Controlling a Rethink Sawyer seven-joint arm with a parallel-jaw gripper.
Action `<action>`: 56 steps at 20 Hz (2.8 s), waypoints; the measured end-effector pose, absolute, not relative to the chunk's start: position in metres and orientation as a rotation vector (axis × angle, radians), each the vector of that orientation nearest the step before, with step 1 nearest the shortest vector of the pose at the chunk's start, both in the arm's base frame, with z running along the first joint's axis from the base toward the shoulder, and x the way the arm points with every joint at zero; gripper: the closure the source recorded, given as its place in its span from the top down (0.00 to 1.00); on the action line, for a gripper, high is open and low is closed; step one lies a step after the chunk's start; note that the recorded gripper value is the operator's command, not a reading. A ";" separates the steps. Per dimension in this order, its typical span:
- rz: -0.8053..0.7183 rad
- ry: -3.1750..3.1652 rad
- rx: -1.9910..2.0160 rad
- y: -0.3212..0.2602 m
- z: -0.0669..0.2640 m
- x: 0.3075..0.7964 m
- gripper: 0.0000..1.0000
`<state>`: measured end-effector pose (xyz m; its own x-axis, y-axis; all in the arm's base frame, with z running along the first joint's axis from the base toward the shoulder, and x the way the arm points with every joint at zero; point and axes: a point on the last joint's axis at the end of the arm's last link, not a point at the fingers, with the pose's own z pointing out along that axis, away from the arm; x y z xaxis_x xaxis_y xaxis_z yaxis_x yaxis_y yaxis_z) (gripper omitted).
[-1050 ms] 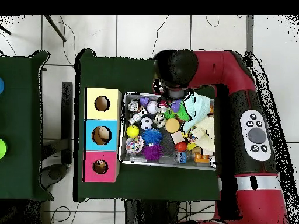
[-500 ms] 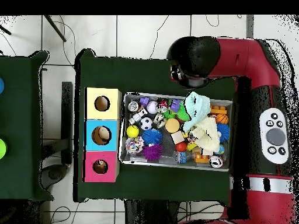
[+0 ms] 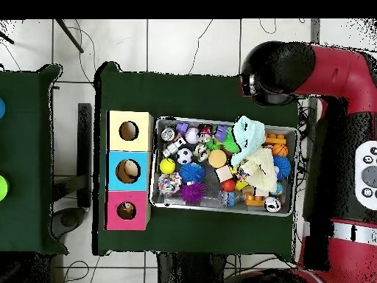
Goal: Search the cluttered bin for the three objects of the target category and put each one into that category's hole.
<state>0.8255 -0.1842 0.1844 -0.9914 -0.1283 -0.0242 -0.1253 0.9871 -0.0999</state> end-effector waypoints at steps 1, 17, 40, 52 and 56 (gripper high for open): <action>-0.153 3.102 -0.203 -0.192 0.183 0.824 1.00; -0.176 3.059 -0.183 -0.246 0.180 0.809 1.00; -0.185 3.053 -0.301 -0.212 0.183 0.787 1.00; -0.183 3.027 -0.340 -0.200 0.174 0.781 1.00; -0.177 3.019 -0.340 -0.199 0.167 0.782 1.00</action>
